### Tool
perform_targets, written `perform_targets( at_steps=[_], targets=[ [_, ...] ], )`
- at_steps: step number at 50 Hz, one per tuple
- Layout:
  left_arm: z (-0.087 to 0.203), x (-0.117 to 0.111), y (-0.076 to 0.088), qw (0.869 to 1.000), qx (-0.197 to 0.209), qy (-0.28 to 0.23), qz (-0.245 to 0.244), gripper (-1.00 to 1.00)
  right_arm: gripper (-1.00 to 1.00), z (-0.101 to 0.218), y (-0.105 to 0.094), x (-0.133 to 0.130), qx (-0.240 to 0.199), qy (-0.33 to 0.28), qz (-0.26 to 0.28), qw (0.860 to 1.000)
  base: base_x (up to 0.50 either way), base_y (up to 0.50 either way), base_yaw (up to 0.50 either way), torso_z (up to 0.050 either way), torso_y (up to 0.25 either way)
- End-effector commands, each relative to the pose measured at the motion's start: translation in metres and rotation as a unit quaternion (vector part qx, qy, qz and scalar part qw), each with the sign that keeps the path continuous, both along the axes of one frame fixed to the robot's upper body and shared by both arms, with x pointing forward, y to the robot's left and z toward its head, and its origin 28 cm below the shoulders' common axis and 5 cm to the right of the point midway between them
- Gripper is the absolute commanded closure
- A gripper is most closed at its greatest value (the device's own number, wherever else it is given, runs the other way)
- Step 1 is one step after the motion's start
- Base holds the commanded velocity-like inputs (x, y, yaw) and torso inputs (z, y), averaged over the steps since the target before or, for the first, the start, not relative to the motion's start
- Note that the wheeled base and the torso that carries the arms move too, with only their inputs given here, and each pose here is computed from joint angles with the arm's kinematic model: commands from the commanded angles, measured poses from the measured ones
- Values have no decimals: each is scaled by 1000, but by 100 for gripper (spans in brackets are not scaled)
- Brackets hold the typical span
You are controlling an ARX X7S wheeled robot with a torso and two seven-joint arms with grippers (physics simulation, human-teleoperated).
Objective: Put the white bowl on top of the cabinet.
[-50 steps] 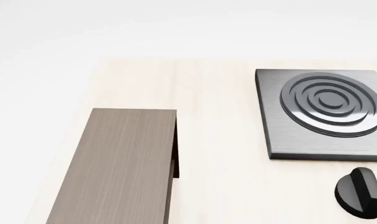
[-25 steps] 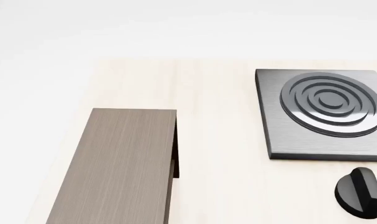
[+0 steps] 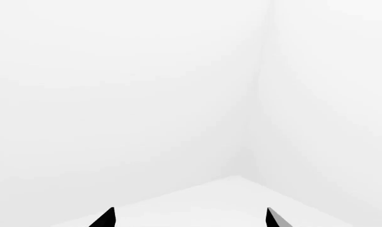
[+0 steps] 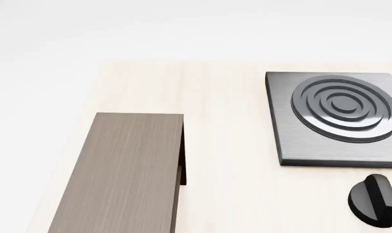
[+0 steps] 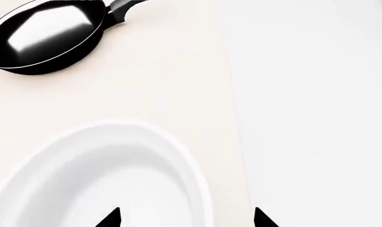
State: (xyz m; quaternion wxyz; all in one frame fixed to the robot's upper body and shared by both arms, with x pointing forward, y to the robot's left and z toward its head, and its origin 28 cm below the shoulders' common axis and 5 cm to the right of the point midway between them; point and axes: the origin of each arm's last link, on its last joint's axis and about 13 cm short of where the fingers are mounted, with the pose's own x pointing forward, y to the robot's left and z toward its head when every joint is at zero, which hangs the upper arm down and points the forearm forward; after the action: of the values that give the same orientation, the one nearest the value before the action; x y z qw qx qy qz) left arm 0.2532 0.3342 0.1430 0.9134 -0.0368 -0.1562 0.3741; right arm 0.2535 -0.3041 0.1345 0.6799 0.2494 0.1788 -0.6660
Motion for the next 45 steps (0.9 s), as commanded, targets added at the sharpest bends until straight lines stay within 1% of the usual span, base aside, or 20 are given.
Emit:
perform_targets(
  at_steps=[1,6,23,29,45],
  targets=[
    [-1,0,0,1000,1,1,0,-100,-100,-5,-1,2,6,1,3,1000,0,0,0,0,0],
    [-1,0,-1,1000,-1,0,-1,-100,-100,-8,-3,2,14,4,3,1000,0,0,0,0,0],
    [-2,1,0,1000,-1,0,0,-100,-100,-18,-7,3,21,17,-9,1000,0,0,0,0,0],
    [-1,0,0,1000,-1,0,-1,-100,-100,-22,-6,5,26,21,-1,999,0,0,0,0,0],
    [1,-1,-1,1000,0,-1,-1,-100,-100,-32,-10,5,36,31,-3,999,0,0,0,0,0]
  ],
)
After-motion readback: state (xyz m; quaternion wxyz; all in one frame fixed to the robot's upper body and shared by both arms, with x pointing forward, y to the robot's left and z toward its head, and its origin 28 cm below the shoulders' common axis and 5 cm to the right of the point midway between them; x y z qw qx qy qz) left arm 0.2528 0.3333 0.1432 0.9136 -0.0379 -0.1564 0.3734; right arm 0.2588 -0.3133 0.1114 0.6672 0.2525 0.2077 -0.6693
